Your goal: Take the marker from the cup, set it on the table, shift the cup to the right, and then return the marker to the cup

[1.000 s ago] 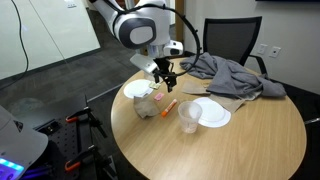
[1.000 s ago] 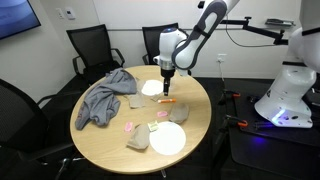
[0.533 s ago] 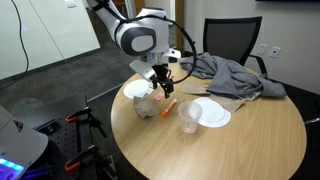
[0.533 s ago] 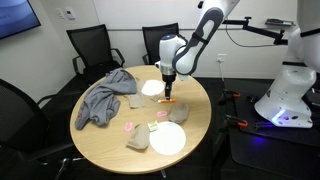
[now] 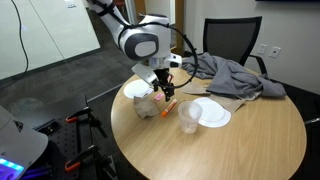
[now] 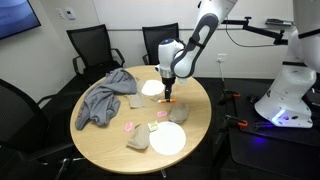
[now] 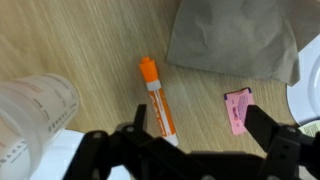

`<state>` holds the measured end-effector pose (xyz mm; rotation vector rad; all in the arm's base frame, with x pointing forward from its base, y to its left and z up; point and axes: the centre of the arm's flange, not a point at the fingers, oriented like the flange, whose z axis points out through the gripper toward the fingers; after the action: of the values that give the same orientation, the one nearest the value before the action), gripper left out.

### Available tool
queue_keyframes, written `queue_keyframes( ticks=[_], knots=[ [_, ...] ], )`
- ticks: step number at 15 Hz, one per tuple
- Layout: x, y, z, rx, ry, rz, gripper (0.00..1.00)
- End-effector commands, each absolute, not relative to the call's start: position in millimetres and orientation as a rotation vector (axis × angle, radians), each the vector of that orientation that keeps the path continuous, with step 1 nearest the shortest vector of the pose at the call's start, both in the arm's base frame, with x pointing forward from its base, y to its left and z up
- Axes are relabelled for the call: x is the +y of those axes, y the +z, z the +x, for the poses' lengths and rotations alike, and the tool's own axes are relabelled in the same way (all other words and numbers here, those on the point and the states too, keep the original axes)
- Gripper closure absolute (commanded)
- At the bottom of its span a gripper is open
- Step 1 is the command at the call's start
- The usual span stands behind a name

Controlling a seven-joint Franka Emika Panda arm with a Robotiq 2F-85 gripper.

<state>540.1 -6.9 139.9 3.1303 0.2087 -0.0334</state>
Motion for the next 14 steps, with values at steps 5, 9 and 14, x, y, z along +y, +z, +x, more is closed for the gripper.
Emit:
queue_keyframes(
  ticks=[5,9,14],
  knots=[
    [-6,153,554,0.316,0.008,3.083,0.00],
    [-9,153,569,0.404,0.032,3.062,0.00],
    [-24,137,578,0.464,0.021,3.074,0.00]
  ],
)
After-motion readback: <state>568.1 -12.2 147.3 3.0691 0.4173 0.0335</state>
